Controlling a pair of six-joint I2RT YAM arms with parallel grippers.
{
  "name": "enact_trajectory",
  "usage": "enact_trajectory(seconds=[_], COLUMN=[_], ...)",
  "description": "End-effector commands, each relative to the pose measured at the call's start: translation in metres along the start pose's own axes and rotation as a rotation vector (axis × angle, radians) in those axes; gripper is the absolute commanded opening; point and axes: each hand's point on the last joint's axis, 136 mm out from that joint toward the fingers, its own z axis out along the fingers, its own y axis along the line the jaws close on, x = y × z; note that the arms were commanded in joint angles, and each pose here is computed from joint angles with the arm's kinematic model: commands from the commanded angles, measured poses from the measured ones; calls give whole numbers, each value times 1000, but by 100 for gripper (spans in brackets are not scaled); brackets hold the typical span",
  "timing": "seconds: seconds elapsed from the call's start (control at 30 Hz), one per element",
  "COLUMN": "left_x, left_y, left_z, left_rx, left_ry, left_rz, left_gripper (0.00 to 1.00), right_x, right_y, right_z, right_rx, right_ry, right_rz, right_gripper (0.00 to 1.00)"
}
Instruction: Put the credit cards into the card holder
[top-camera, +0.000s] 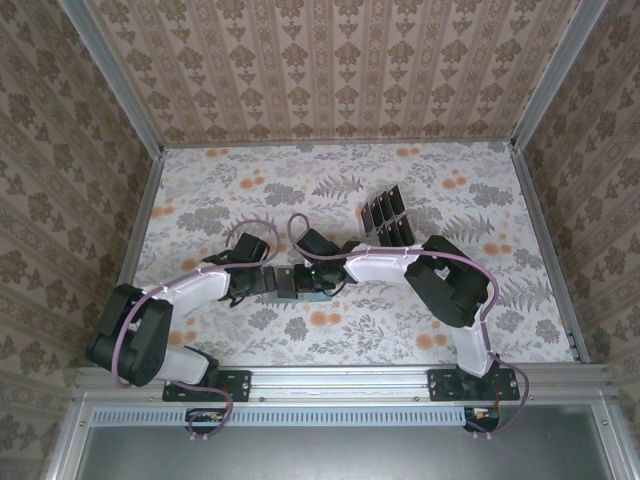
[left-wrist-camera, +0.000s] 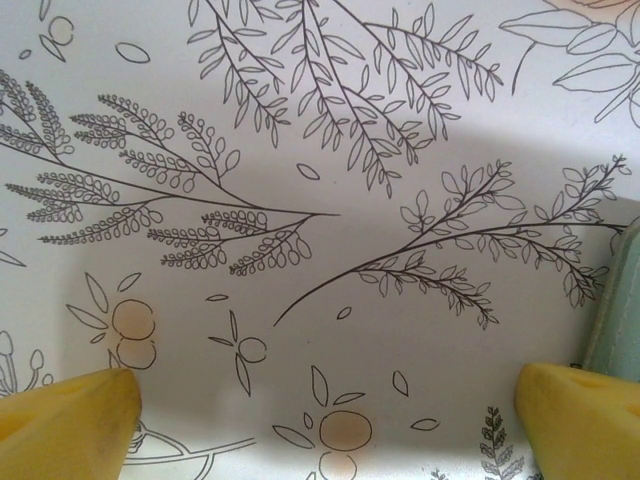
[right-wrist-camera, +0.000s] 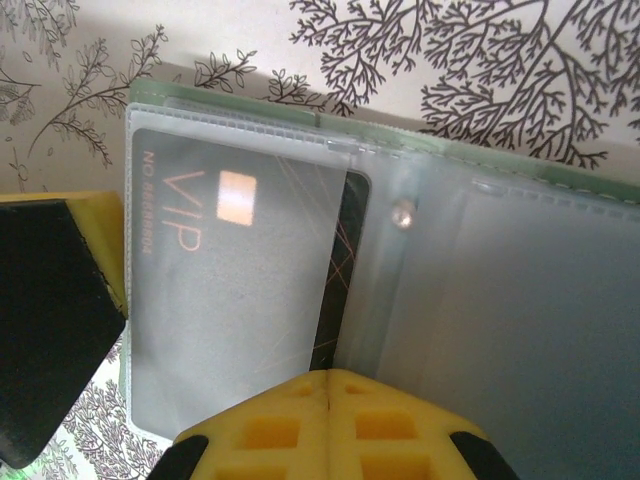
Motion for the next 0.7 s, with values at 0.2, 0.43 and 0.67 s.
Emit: enact_trajectory(seconds=[0.2,0.43,0.67], left_x=[-2,-14,-18], left_y=[6,1,-7], left_z=[-15,-27,-34], left_rx=[-8,33,72], left_ry=[-21,-60,-68], left_rz=[-20,-1,9], left_gripper=[100,100,100], right_x=[-22,-27,-25], right_y=[-9,-28,-31], right_z=[-40,-65,-64], right_rx=[19,118,154], right_ry=[-94,-107,-66], right_rz=[0,-90,-176], right_gripper=[0,31,37])
